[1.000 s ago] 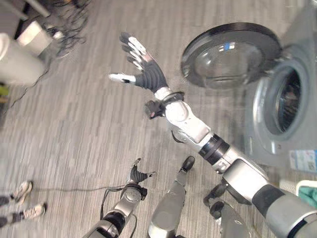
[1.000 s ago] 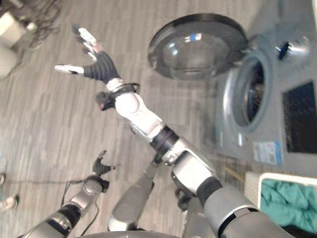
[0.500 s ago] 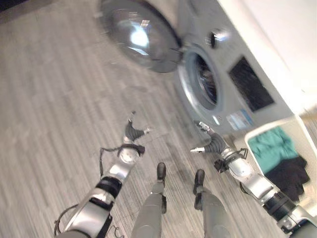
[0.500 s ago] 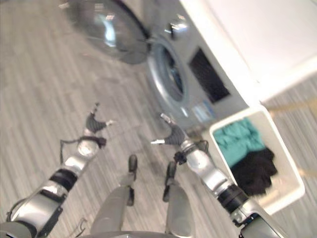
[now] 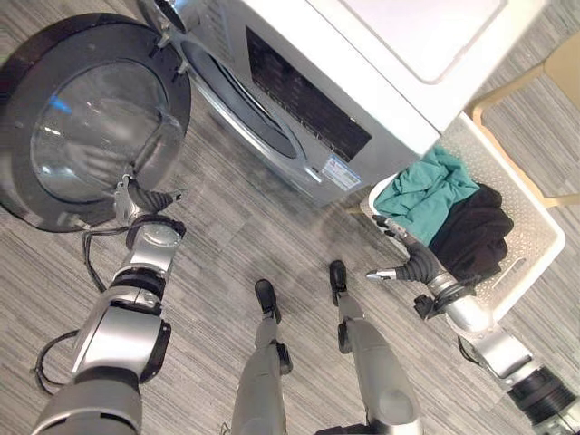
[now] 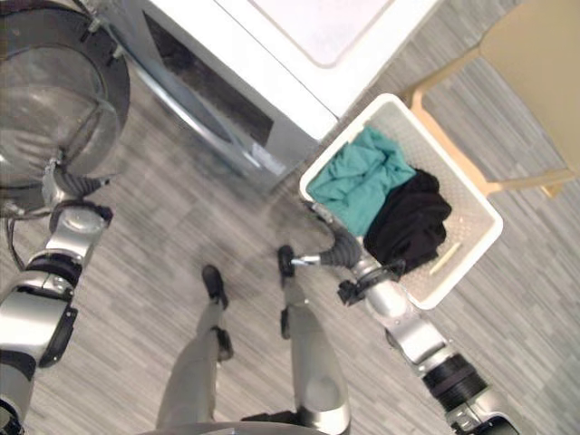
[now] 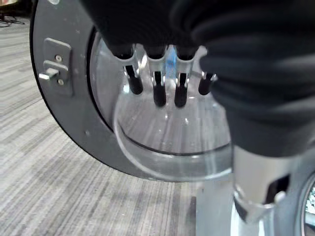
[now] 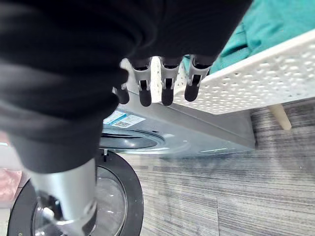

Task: Grab the laundry basket,head to the washer,open it,put in the laundry and shut it.

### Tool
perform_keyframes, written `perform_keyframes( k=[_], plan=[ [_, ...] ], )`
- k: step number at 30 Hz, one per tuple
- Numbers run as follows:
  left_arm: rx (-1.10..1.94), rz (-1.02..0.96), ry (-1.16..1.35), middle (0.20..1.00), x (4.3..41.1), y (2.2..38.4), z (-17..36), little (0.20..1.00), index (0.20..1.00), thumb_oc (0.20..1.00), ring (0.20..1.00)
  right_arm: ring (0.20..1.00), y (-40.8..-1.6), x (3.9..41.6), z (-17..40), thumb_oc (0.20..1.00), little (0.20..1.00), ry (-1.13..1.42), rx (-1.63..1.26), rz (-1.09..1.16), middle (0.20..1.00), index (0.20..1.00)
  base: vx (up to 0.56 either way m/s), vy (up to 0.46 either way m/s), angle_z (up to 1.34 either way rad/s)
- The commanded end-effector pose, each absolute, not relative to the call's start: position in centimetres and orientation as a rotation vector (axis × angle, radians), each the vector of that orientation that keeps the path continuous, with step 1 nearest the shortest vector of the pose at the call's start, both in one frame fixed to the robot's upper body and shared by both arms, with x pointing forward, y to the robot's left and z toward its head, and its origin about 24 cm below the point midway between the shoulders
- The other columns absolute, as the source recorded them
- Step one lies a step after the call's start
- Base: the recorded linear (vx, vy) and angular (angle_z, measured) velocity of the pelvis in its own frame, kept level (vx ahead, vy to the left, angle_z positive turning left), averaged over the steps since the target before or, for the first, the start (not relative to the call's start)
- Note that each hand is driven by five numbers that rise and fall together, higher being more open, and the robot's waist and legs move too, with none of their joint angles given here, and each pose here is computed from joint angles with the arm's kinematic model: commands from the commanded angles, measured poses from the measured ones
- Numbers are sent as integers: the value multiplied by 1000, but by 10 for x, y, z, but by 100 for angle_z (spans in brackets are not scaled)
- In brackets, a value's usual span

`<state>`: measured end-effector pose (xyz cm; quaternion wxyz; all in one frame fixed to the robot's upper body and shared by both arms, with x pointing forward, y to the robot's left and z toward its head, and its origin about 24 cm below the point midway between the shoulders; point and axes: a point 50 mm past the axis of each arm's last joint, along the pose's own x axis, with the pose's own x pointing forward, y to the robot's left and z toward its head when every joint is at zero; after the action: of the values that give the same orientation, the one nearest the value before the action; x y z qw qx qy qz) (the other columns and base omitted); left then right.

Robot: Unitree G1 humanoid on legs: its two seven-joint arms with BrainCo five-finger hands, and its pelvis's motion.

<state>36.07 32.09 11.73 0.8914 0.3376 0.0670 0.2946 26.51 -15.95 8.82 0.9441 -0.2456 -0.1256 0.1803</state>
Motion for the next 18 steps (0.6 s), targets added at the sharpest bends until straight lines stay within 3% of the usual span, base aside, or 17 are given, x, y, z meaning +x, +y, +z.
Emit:
perform_keyframes(
  k=[1, 10, 18],
  plan=[
    [771, 767, 164, 1000, 338, 366, 131, 1000, 1000, 1000, 1000, 1000, -163, 261, 99, 1000, 1000, -340, -429, 300, 1000, 1000, 17, -9, 8],
    [726, 882, 317, 1000, 296, 397, 91, 1000, 1000, 1000, 1000, 1000, -172, 254, 90, 1000, 1000, -303, -382, 255, 1000, 1000, 22, 0, 11],
    [717, 833, 331, 1000, 293, 387, 71, 1000, 1000, 1000, 1000, 1000, -171, 254, 87, 1000, 1000, -292, -380, 255, 1000, 1000, 9, 0, 3]
  ],
)
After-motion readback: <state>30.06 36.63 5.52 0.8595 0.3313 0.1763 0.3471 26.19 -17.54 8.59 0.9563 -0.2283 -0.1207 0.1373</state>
